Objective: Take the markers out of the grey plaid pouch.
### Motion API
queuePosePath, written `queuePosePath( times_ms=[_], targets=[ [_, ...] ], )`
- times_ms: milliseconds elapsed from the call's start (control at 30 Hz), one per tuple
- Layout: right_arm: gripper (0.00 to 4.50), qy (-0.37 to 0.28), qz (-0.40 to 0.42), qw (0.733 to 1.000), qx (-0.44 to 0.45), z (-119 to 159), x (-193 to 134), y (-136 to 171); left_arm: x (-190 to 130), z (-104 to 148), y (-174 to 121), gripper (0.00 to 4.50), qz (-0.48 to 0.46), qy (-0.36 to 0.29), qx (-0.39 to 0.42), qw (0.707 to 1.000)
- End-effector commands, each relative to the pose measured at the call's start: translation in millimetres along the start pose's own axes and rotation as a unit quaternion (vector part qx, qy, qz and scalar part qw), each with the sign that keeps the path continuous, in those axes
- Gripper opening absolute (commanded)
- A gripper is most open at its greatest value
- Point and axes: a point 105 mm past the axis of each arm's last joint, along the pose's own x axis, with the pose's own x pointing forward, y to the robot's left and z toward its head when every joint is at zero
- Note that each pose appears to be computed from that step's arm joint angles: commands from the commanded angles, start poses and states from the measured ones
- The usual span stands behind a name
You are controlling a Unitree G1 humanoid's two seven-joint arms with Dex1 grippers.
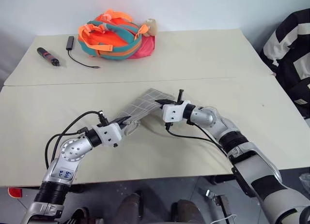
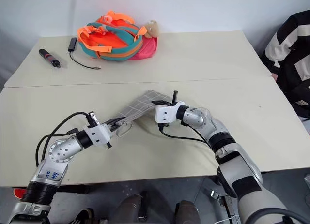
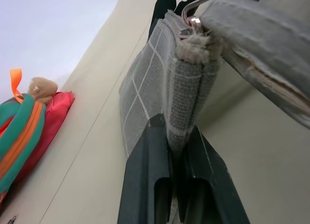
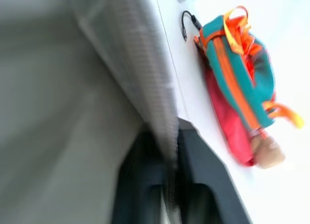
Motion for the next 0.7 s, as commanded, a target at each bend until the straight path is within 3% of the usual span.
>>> queuePosePath(
  times_ms=[33,167,200,233,300,500,700],
  targets=[
    [1.76,-0.026,-0.025,0.992,0.117,6,-12,-23,-2,2,6,0.00,0.012,0.005,0.029,0.999],
    [3.17,-0.048,0.010,0.947,0.317,8,-32,-30,-1,-3,7,0.00,0.014,0.022,0.053,0.998],
    [3.53,-0.063,0.014,0.921,0.385,14,-38,-36,1,-4,9,0.00,0.016,0.028,0.070,0.997],
    [3.53,-0.076,0.025,0.899,0.431,21,-42,-38,2,-5,10,0.00,0.017,0.031,0.083,0.996],
    [3.53,-0.082,0.093,0.853,0.506,40,-47,-13,7,-6,12,0.00,0.015,0.042,0.126,0.991],
    [3.53,-0.059,0.159,0.776,0.608,70,-46,44,25,-7,2,0.00,-0.001,0.042,0.175,0.984],
    [3.53,-0.027,0.146,0.754,0.640,75,-30,63,35,-1,0,0.00,0.012,0.042,0.183,0.982]
  ],
)
